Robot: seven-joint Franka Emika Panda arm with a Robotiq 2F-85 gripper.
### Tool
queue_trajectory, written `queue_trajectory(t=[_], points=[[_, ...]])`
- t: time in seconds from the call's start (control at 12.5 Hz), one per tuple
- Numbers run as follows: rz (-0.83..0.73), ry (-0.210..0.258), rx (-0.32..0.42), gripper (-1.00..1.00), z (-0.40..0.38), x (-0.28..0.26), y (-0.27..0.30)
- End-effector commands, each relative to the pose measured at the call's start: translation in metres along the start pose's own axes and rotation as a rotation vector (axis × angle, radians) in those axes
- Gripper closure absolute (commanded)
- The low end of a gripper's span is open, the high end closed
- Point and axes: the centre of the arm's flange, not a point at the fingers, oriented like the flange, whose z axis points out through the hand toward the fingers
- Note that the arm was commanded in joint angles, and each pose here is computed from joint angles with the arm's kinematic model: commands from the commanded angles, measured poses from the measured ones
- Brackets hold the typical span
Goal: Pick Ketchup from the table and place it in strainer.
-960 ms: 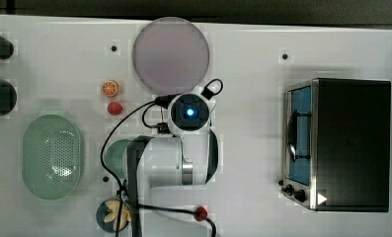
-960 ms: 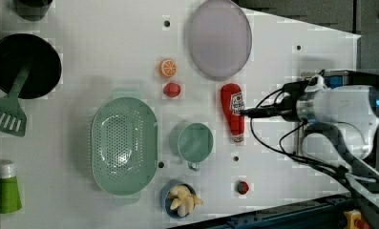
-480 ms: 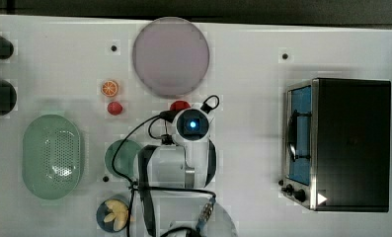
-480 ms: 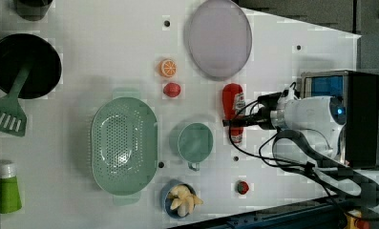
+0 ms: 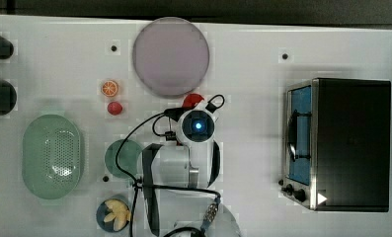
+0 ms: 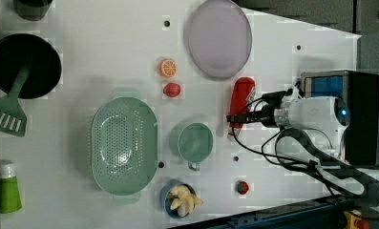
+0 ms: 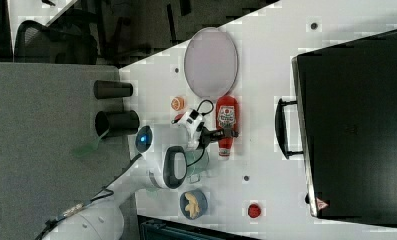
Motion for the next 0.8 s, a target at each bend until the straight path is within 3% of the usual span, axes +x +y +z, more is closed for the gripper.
queue_trajectory(t=[0.08, 0.64, 0.8], points=[[-0.072, 0.078, -0.023, -0.25, -0.066, 0.019, -0.018], [-0.042, 0.037, -0.067, -0.25, -0.222, 0.014, -0.086], [0.012, 0.051, -0.077, -0.25, -0.243, 0.009, -0.126]])
